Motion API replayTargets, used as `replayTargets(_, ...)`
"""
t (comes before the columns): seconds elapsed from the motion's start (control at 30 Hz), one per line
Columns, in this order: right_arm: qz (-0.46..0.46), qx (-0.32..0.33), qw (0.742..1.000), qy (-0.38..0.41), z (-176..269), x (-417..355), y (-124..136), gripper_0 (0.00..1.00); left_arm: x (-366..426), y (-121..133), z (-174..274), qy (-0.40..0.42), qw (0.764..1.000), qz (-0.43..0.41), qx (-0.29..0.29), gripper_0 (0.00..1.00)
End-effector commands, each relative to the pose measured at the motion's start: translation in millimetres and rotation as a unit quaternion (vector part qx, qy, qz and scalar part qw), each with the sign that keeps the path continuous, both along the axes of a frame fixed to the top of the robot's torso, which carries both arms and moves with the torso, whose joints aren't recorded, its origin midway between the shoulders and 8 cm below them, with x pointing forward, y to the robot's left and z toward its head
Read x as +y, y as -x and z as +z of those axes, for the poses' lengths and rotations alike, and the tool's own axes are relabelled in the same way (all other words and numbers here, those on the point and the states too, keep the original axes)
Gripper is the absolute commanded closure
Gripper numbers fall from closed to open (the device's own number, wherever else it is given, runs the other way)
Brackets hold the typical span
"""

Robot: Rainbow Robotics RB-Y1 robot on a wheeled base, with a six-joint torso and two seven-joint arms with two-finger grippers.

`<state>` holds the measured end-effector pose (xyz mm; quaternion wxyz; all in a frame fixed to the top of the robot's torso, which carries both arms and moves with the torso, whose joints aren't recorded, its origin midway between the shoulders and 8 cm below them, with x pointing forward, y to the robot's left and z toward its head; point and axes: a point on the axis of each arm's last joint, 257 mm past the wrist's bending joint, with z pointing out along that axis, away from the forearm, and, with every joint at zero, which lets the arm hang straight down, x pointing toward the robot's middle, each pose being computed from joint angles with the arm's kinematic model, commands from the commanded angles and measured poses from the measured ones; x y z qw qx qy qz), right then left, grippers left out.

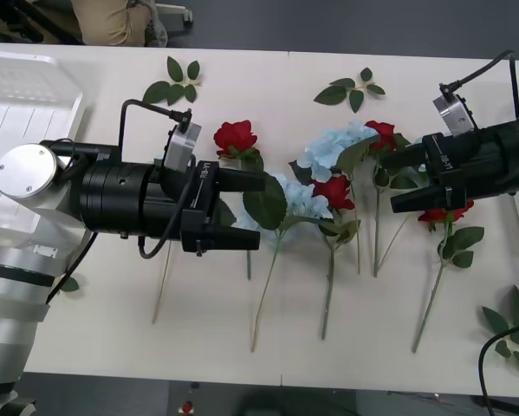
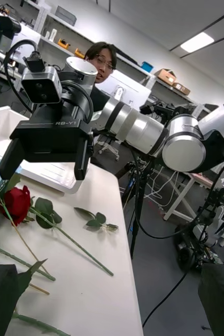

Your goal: Put the red flowers into the right box and the blue flowers into the left box

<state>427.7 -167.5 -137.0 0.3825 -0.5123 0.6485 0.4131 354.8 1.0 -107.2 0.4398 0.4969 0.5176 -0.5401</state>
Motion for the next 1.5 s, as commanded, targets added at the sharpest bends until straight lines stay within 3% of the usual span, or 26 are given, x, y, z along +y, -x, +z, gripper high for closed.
replayTargets(0.03,0.001,-0.039,0.999,0.015,22,-7,-8,0.0,13,-17,38,0.004,0.998,0.003,-0.059,0.0)
replayTargets(0.07,-0.002,0.012,1.0,0.008,-16,-4,6,0.0,17,-19,39,-0.003,0.998,0.004,-0.066,0.0)
replayTargets(0.13,-0.002,0.015,1.0,0.008,-19,-4,8,0.0,31,-29,44,-0.029,0.996,0.011,-0.089,0.0)
replayTargets(0.4,0.008,-0.037,0.999,0.028,16,-9,16,0.0,71,-49,40,-0.093,0.988,0.043,-0.113,0.0)
replayTargets(0.67,-0.128,0.113,0.983,0.067,39,-12,18,0.0,105,-59,25,-0.177,0.98,0.095,0.004,0.0)
replayTargets(0.9,-0.245,0.23,0.938,0.09,26,-20,22,0.0,130,-69,2,-0.236,0.94,0.185,0.162,0.0)
replayTargets(1.07,-0.303,0.279,0.906,0.1,10,-30,29,0.0,143,-81,-5,-0.25,0.914,0.237,0.214,0.0)
replayTargets(1.2,-0.348,0.319,0.876,0.099,-7,-42,39,0.0,168,-90,-22,-0.276,0.854,0.325,0.298,0.0)
replayTargets(1.37,-0.403,0.366,0.835,0.082,-19,-60,57,0.0,183,-88,-33,-0.347,0.794,0.413,0.281,0.0)
replayTargets(1.5,-0.454,0.393,0.796,0.075,-29,-78,64,0.0,173,-78,-45,-0.371,0.775,0.424,0.285,0.0)
